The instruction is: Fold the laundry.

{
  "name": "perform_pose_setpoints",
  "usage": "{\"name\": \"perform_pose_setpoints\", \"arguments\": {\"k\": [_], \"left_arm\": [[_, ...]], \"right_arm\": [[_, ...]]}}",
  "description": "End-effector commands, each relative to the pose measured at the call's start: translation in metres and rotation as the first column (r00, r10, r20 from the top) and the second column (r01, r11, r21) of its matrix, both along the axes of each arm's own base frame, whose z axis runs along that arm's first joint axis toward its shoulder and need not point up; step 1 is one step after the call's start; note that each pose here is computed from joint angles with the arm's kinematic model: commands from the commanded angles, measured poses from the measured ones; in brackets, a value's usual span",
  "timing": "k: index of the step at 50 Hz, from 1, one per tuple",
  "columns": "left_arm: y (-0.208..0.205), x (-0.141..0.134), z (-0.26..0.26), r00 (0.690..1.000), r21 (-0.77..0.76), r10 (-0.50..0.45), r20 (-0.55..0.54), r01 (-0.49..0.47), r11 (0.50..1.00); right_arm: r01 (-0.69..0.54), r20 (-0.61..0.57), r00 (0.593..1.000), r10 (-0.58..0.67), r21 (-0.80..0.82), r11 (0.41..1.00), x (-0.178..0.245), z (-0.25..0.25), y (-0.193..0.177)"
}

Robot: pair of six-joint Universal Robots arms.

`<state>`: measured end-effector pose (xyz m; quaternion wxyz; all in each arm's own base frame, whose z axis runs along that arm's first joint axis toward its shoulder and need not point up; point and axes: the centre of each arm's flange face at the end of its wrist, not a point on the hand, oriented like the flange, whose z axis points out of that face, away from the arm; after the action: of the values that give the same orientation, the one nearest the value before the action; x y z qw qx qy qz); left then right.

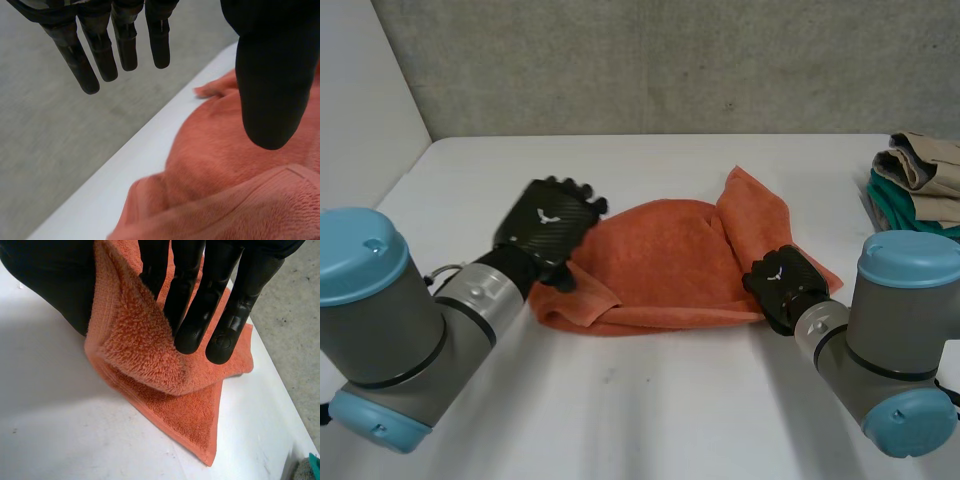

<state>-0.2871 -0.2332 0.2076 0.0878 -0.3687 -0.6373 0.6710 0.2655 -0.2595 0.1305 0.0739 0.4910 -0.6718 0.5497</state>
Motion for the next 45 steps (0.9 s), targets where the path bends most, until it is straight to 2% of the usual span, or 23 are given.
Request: {"name": "perform_pose_setpoints", "arguments": {"k": [1, 6, 7, 11, 14, 32, 39, 41, 45], "left_arm": [[-0.009, -0.019, -0.031, 0.961, -0.057, -0.153, 0.231, 0.171, 0.984], [-0.017, -0.029, -0.047, 0.917, -0.002, -0.198, 0.346, 0.212, 0.977], [-0.016, -0.033, -0.053, 0.898, 0.038, -0.225, 0.377, 0.228, 0.973], [-0.020, -0.035, -0.066, 0.865, 0.128, -0.265, 0.426, 0.232, 0.964], [-0.024, -0.035, -0.070, 0.857, 0.159, -0.274, 0.436, 0.226, 0.961], [-0.034, -0.031, -0.070, 0.861, 0.140, -0.193, 0.470, 0.143, 0.980], [-0.039, -0.024, -0.067, 0.872, 0.119, -0.101, 0.479, 0.049, 0.992], [-0.041, -0.021, -0.060, 0.882, 0.105, -0.069, 0.465, 0.022, 0.994], [-0.041, -0.003, -0.034, 0.930, 0.112, 0.030, 0.365, -0.076, 0.991]], "right_arm": [[-0.001, -0.004, 1.000, 0.001, 0.009, 1.000, 0.000, -0.002, 0.002], [-0.003, -0.005, 1.000, 0.003, 0.012, 1.000, -0.001, -0.003, 0.003], [-0.003, -0.006, 1.000, 0.003, 0.014, 1.000, -0.001, -0.004, 0.003], [-0.001, -0.006, 1.000, 0.001, 0.014, 1.000, -0.001, -0.004, 0.003], [0.001, -0.006, 1.000, 0.000, 0.015, 1.000, -0.002, -0.004, 0.003], [0.010, -0.004, 1.000, -0.010, 0.011, 1.000, -0.004, -0.003, -0.001], [0.011, -0.004, 1.000, -0.011, 0.009, 1.000, -0.004, -0.002, -0.001], [0.010, -0.004, 1.000, -0.010, 0.008, 1.000, -0.003, -0.002, -0.001], [0.008, -0.002, 1.000, -0.008, 0.004, 1.000, -0.002, -0.001, -0.001]]}}
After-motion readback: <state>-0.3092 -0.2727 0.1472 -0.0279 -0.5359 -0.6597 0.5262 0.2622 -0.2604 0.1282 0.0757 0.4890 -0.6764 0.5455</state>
